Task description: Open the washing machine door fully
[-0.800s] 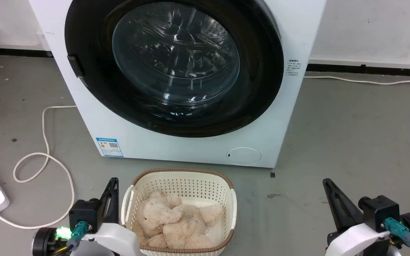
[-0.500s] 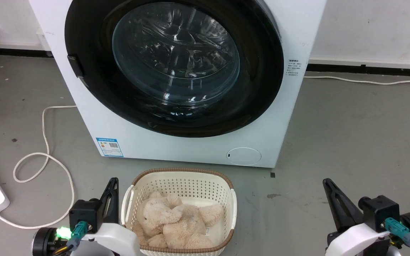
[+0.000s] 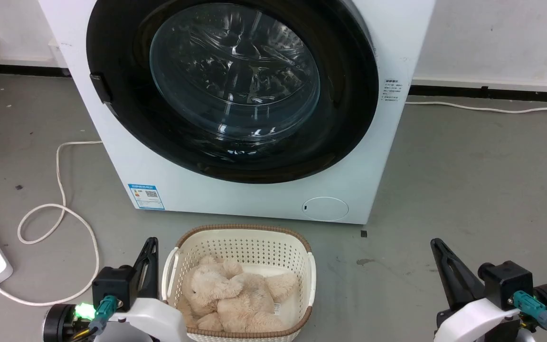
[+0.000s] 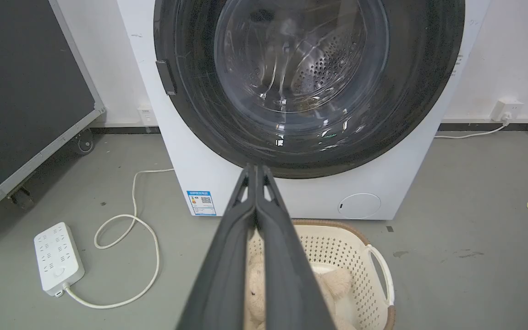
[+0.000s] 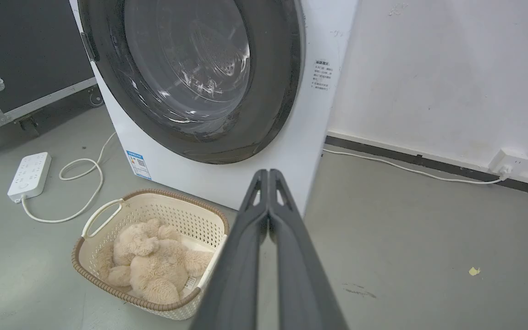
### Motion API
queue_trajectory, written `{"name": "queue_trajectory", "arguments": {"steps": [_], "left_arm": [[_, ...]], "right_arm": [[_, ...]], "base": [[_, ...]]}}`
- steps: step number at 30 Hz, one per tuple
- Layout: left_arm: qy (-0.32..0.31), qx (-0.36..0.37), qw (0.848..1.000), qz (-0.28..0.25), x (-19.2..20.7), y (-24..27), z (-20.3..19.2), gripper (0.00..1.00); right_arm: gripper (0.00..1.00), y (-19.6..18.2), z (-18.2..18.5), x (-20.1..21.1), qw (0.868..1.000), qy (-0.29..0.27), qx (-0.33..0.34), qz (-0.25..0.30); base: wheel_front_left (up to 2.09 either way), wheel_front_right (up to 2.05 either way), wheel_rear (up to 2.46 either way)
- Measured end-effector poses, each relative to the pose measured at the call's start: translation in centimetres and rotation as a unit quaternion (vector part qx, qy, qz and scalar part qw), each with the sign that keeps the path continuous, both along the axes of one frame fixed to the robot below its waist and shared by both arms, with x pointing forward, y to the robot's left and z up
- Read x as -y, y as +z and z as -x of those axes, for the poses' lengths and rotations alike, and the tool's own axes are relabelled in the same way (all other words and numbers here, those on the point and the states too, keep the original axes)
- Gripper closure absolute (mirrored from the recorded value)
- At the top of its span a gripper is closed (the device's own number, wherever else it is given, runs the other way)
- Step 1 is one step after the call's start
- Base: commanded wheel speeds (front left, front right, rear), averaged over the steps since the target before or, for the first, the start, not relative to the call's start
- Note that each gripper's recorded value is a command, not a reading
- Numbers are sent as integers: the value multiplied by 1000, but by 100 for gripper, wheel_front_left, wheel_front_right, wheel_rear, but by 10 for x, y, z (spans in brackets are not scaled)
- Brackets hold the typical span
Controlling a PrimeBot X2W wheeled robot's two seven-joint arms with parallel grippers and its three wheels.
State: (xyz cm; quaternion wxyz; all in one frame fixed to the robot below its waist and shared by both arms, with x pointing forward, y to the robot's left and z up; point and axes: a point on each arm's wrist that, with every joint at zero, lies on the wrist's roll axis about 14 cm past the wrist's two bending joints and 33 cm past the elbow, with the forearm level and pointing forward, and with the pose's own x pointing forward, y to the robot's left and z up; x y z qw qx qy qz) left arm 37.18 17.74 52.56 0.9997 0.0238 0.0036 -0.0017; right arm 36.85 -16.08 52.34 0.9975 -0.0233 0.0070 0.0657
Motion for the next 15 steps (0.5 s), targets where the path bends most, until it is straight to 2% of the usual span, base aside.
{"name": "queue_trajectory", "arguments": {"steps": [15], "left_arm": [[0, 0, 1000, 0, 0, 0, 0, 100]], "right_arm": [[100, 0, 0, 0, 1000, 0, 0, 0]], "base": [[0, 0, 0]]}}
